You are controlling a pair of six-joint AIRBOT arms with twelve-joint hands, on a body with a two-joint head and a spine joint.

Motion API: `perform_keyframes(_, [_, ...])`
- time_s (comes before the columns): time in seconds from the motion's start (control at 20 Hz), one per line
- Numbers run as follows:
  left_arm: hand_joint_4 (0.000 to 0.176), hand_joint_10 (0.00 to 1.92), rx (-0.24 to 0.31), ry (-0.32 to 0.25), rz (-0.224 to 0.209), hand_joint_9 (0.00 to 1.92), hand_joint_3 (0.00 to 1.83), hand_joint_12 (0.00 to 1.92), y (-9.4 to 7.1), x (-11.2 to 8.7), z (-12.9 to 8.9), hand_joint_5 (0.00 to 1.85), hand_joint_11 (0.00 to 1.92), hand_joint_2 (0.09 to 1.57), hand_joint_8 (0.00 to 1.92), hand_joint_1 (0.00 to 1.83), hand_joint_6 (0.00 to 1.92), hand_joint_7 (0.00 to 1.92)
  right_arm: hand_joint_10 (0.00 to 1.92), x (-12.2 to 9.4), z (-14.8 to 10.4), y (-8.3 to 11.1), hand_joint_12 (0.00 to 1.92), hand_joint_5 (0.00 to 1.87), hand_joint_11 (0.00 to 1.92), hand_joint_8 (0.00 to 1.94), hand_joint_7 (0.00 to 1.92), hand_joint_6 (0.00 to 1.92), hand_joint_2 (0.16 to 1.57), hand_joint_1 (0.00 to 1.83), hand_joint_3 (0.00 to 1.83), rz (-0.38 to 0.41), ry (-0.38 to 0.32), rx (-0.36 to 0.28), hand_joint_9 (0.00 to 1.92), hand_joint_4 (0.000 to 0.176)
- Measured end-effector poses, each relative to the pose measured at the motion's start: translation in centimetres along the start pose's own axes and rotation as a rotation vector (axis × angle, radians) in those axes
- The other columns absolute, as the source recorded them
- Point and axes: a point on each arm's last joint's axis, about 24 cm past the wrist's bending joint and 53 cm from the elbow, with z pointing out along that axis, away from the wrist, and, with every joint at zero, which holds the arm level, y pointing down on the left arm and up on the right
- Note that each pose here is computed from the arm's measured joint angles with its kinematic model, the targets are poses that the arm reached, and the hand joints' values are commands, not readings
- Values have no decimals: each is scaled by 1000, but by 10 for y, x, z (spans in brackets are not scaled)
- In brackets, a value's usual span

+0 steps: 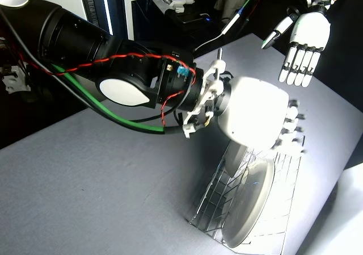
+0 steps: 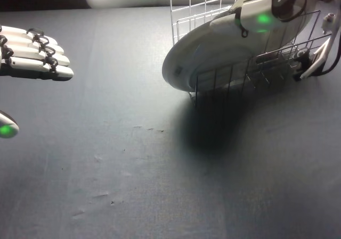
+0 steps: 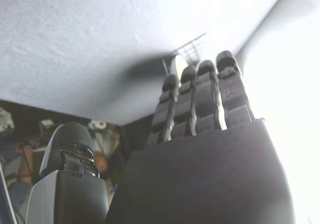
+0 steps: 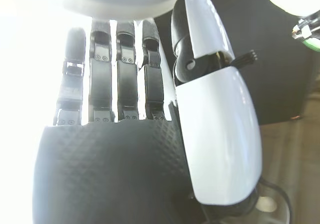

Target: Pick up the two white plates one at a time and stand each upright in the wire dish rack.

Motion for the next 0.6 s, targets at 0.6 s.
perform_keyframes(0.6, [0, 0, 94, 30, 13, 0, 0, 0, -27, 8, 5, 5, 0, 1153, 0, 0, 2, 0, 0, 65, -43, 87, 422, 202, 0, 0, 173, 0, 1006, 956, 0, -602, 148, -485, 161, 0])
